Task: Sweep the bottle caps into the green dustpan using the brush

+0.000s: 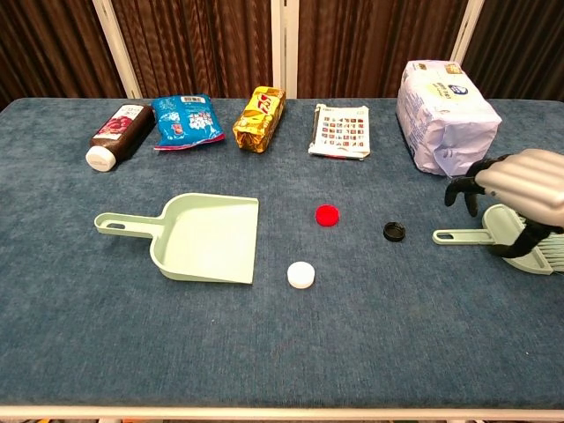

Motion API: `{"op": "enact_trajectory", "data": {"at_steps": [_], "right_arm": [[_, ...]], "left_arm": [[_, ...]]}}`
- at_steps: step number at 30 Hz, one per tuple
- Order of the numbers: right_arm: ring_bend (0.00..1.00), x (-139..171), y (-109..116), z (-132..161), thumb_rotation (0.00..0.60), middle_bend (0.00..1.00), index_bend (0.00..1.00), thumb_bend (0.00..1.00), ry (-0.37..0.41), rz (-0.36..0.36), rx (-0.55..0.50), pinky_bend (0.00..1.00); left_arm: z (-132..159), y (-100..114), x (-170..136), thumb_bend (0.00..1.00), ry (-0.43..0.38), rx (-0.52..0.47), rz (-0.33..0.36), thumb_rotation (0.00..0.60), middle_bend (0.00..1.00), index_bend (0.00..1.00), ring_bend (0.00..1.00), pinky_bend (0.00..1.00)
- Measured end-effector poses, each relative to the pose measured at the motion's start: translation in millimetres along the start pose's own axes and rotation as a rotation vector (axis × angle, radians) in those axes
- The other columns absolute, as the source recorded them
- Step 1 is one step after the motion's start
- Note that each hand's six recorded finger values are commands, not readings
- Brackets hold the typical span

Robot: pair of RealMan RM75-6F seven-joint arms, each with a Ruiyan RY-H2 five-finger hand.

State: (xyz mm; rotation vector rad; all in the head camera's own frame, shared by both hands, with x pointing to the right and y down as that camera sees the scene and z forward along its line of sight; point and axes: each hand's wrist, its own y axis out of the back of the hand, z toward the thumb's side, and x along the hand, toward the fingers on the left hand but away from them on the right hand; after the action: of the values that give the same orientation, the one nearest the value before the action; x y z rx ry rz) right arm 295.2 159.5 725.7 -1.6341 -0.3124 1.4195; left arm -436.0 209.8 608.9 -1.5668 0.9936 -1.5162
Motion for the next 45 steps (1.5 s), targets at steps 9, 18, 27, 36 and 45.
{"op": "enact_trajectory", "data": {"at_steps": [9,18,27,36,45], "right_arm": [[0.14,-11,-11,5,0.600,0.42,0.35,0.12,-0.015,-0.003,0.024,0.20],[0.16,-12,-17,3,0.600,0.44,0.44,0.15,-0.022,0.001,-0.002,0.20],[0.17,-13,-20,2,0.600,0.45,0.45,0.19,-0.023,0.012,-0.018,0.20],[0.25,-14,-20,2,0.600,0.56,0.54,0.35,-0.016,0.024,-0.012,0.20],[0.27,-11,16,-9,0.600,0.59,0.58,0.46,-0.019,-0.047,-0.035,0.20]], "left_arm": [[-2,-3,-1,0.00,0.000,-0.010,-0.010,0.600,0.17,0.23,0.08,0.10],[-4,-5,-2,0.00,0.011,-0.016,-0.009,0.600,0.17,0.23,0.08,0.10],[-4,-5,-1,0.00,0.011,-0.017,-0.009,0.600,0.17,0.23,0.08,0.10],[-1,-5,2,0.00,-0.007,-0.011,-0.015,0.600,0.17,0.23,0.08,0.10],[21,5,32,0.00,-0.099,0.003,0.002,0.600,0.26,0.28,0.11,0.10]]}}
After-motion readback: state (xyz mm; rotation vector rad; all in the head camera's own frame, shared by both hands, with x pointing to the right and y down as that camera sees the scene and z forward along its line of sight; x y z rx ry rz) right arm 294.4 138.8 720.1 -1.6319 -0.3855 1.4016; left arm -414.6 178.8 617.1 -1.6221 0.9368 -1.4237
